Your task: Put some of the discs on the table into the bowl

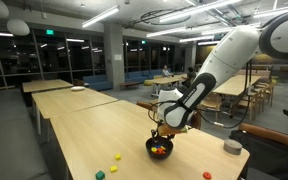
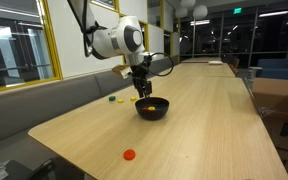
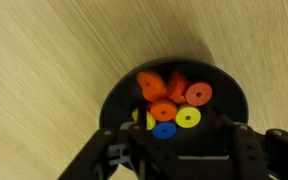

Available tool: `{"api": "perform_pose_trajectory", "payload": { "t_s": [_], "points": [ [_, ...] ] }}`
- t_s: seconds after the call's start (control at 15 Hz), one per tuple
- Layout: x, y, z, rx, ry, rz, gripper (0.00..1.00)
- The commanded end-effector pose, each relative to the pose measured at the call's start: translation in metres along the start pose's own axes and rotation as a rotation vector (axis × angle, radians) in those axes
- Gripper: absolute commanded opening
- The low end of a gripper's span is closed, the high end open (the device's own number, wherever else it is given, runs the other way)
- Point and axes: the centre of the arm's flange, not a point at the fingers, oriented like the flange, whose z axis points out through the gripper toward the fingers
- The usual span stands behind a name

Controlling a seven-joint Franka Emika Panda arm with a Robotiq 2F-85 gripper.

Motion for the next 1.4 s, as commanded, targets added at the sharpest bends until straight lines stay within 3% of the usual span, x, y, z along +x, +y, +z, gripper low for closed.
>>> {"api": "perform_pose_trajectory", "payload": {
  "t_s": [0.0, 0.27, 0.6, 1.33],
  "points": [
    [-0.004, 0.010, -0.007, -0.004, -0.012, 0.032, 0.97],
    [-0.023, 0.036, -0.023, -0.003, -0.015, 0.150, 1.00],
    [-0.064, 0.074, -0.033, 0.022, -0.061, 0.396, 1.00],
    [-0.151, 0.117, -0.011, -0.011, -0.191, 0.837, 1.00]
  ]
}}
